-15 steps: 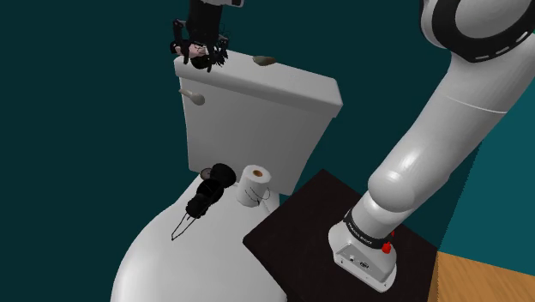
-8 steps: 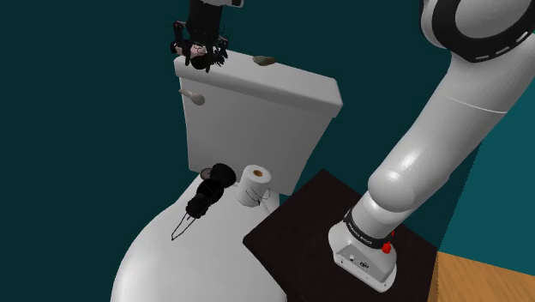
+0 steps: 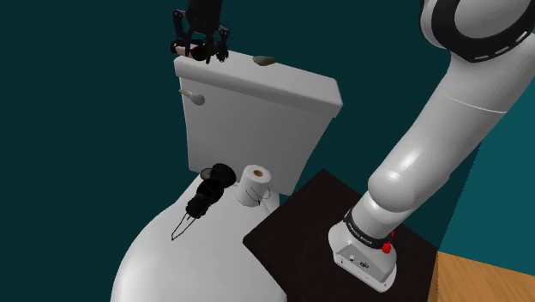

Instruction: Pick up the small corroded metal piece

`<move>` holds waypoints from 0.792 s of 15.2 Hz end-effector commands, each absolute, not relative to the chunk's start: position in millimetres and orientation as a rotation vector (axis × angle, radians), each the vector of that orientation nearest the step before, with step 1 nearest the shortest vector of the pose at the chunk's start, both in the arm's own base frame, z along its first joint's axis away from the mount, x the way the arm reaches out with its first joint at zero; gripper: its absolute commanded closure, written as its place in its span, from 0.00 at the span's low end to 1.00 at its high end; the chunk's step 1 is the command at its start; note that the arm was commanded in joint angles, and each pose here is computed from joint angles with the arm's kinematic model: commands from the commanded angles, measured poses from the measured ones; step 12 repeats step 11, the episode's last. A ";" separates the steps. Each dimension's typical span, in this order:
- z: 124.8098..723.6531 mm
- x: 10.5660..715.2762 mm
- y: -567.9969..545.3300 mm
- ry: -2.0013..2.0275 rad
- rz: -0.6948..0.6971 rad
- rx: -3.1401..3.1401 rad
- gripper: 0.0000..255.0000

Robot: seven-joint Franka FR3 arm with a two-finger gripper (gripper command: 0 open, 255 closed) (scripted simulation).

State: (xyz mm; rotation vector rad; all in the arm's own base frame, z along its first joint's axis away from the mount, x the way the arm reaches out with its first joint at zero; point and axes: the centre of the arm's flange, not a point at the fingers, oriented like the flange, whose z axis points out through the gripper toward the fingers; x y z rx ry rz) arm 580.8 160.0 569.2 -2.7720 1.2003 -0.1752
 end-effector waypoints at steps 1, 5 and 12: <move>580.8 579.9 160.6 1.201 -0.175 -2.772 1.00; 601.9 579.9 160.6 1.201 -0.175 -2.772 1.00; 623.9 579.9 160.6 1.201 -0.175 -2.772 1.00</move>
